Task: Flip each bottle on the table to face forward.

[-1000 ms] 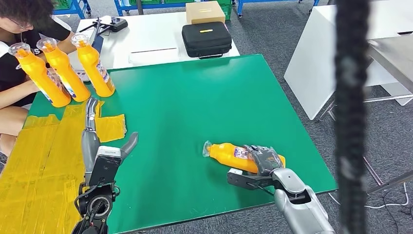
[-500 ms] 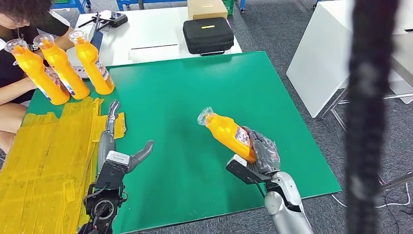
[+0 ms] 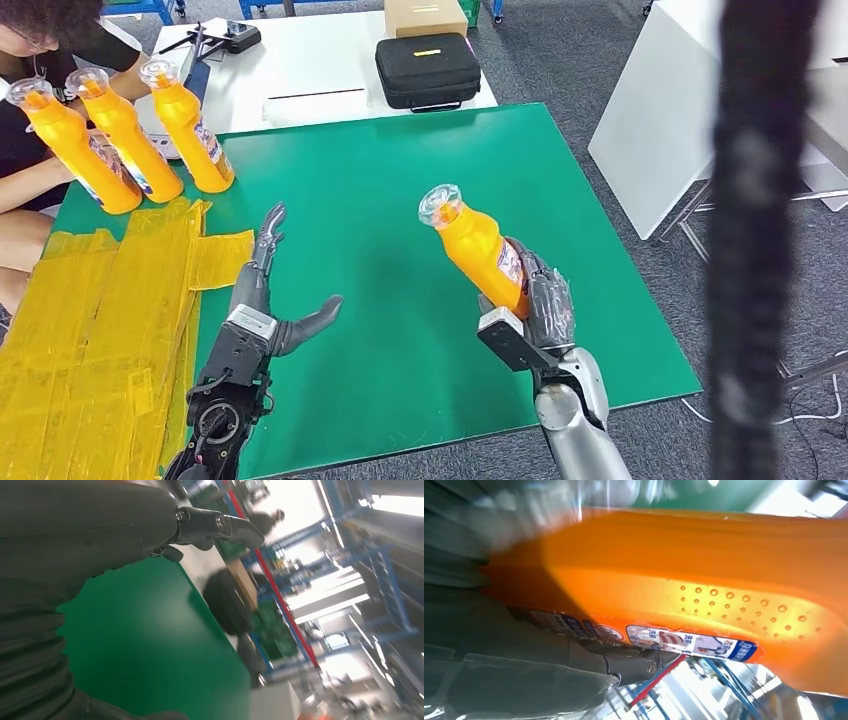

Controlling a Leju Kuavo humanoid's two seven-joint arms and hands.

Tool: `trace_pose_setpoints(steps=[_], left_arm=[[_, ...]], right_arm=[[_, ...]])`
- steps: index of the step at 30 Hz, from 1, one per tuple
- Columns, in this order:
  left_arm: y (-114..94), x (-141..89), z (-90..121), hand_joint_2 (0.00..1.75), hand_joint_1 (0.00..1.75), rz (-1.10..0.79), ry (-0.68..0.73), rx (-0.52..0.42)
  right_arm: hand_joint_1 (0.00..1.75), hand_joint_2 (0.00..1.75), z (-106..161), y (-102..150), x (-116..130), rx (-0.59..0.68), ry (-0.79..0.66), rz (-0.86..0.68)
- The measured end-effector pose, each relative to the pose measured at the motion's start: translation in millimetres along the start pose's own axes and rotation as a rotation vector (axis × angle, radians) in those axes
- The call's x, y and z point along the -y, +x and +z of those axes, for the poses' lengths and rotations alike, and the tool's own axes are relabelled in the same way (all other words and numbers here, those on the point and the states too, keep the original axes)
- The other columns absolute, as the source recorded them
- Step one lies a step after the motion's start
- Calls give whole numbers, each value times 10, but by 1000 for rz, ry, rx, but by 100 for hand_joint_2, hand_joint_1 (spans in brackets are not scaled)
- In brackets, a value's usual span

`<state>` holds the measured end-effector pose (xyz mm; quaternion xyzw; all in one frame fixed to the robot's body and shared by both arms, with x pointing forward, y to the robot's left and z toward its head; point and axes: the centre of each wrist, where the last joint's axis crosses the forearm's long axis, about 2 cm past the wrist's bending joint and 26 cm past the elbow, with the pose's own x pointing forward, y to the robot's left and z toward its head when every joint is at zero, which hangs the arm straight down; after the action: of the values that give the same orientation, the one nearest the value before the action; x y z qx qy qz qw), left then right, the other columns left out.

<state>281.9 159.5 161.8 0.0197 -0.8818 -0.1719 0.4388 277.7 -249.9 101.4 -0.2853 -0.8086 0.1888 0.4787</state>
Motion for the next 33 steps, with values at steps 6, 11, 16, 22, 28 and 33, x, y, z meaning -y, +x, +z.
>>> trace_pose_setpoints(steps=[6, 11, 16, 22, 28, 33], left_arm=[[101, 106, -176, 175, 0, 75, -79, 51], [139, 134, -248, 175, 0, 90, -98, 64], [176, 163, -302, 175, 0, 102, -110, 66], [220, 217, -344, 175, 0, 143, -135, 65], [238, 237, -366, 175, 0, 188, -155, 58], [236, 252, -391, 175, 0, 211, -166, 53]], right_arm=[[175, 175, -273, 144, -120, 102, -61, -206], [175, 175, -364, 231, -229, 134, -53, -272], [175, 175, -459, 377, -391, 163, -20, -333], [175, 175, -540, 617, -672, 228, 64, -447], [175, 175, -502, 722, -811, 259, 128, -520], [175, 175, -461, 799, -889, 278, 168, -543]])
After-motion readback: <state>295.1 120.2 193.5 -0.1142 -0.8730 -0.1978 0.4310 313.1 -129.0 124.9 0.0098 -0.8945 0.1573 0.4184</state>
